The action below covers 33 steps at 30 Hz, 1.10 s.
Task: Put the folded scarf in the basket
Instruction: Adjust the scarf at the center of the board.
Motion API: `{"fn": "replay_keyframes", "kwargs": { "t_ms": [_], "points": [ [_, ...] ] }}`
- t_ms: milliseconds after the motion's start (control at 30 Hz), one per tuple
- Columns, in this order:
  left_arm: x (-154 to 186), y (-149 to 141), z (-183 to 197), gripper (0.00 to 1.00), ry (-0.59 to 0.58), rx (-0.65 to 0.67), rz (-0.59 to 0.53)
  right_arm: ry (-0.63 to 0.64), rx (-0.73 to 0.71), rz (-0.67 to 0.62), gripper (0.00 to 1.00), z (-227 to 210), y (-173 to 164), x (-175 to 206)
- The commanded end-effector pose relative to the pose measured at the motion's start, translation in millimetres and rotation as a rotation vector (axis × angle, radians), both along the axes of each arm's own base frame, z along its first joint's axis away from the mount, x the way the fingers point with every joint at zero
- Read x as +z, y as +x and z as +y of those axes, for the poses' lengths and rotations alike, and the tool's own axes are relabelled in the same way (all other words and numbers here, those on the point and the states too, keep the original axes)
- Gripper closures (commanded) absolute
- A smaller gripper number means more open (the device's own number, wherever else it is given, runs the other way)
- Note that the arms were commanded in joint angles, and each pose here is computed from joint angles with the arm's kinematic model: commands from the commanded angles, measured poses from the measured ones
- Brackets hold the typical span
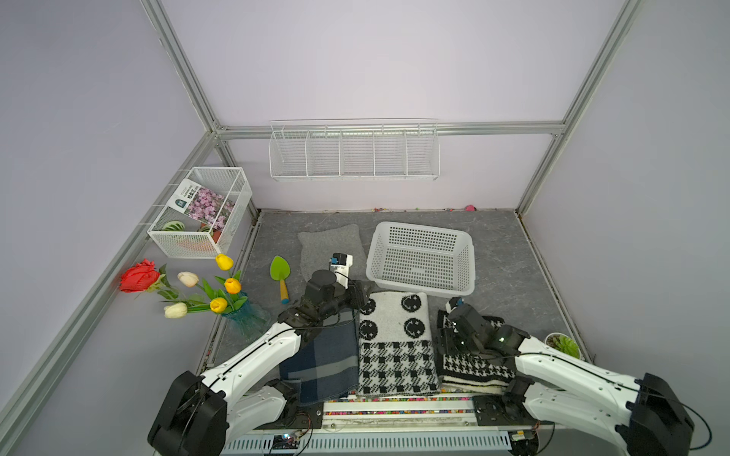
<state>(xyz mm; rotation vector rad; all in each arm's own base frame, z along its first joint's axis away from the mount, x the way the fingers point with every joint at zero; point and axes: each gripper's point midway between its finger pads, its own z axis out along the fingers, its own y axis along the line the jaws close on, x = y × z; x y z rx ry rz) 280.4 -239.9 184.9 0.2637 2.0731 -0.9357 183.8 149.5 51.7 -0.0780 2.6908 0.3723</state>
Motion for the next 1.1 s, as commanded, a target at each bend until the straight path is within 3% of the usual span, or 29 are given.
{"fn": "replay_keyframes", "kwargs": {
  "t_ms": [0,200,400,500,733,867,1067],
  "points": [
    [8,-7,-7,0.47,-0.045,-0.040,-0.004,-0.083,-0.082,0.096,0.25,-34,-11,-15],
    [22,-15,-10,0.47,-0.076,-0.063,-0.026,-0.089,-0.191,0.043,0.25,-60,13,-9],
    [25,-18,-10,0.47,-0.089,-0.070,-0.034,-0.146,-0.142,0.082,0.27,-60,31,-10],
    [25,-19,-12,0.47,-0.094,-0.083,-0.028,-0.129,-0.053,0.159,0.28,-41,25,-18],
    [26,-19,-12,0.47,-0.092,-0.080,-0.034,-0.327,-0.066,0.045,0.27,-48,14,9],
    [27,-21,-13,0.47,-0.095,-0.090,-0.032,-0.309,-0.040,0.057,0.27,-42,4,4],
    [29,-21,-12,0.47,-0.096,-0.089,-0.040,-0.427,0.026,0.107,0.30,-38,-23,-14]
  ]
}}
